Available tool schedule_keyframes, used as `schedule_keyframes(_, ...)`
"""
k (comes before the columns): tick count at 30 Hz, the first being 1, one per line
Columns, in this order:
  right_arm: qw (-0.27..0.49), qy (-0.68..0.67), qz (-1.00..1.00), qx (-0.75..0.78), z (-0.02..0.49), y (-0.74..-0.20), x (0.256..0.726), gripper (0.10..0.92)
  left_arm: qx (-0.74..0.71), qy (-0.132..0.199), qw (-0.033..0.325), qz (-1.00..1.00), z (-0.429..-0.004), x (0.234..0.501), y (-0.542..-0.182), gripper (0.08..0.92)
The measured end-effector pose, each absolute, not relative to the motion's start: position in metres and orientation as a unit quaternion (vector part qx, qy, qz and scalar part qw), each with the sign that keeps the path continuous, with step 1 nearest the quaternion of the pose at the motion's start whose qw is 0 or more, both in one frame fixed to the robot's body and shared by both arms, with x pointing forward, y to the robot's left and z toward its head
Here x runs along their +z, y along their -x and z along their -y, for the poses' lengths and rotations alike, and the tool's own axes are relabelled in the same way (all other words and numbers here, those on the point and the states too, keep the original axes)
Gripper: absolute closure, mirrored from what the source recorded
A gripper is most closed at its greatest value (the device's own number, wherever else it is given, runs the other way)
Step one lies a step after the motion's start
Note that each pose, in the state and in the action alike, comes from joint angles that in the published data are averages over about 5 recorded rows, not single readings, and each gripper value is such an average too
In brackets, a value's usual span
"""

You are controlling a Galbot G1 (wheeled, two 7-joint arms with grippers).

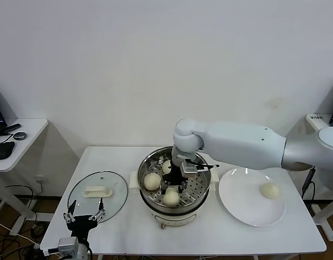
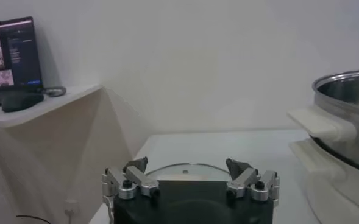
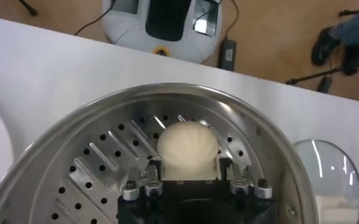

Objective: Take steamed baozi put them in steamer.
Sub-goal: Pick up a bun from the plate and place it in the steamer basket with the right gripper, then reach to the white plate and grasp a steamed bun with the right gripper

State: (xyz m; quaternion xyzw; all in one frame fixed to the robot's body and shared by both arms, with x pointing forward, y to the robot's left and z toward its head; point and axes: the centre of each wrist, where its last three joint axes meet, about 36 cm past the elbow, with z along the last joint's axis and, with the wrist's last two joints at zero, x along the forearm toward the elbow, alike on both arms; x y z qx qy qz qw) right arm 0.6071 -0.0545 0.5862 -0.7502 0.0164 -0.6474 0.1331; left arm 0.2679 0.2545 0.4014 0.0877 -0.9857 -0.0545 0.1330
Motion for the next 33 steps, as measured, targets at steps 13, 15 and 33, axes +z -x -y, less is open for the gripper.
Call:
schedule_keyframes(13,0.119,0.744,-0.059,-0.655,0.066,-0.608,0.616,0.2,-0.051,-0.085,0.134,0.986,-0.252,0.4,-0.269,0.177)
schedule_keyframes(15,0.114,0.74,-0.084,-0.657,0.075,-0.61,0.628,0.2,-0.051,-0.084,0.133,0.986,-0.251,0.4,-0.269,0.177)
schedule_keyframes(33,-0.225,0.563,-0.508,-0.612,0.238,-0.629,0.716,0.2,-0.06,-0.068,0.133,0.987,-0.25,0.403,-0.268,0.177)
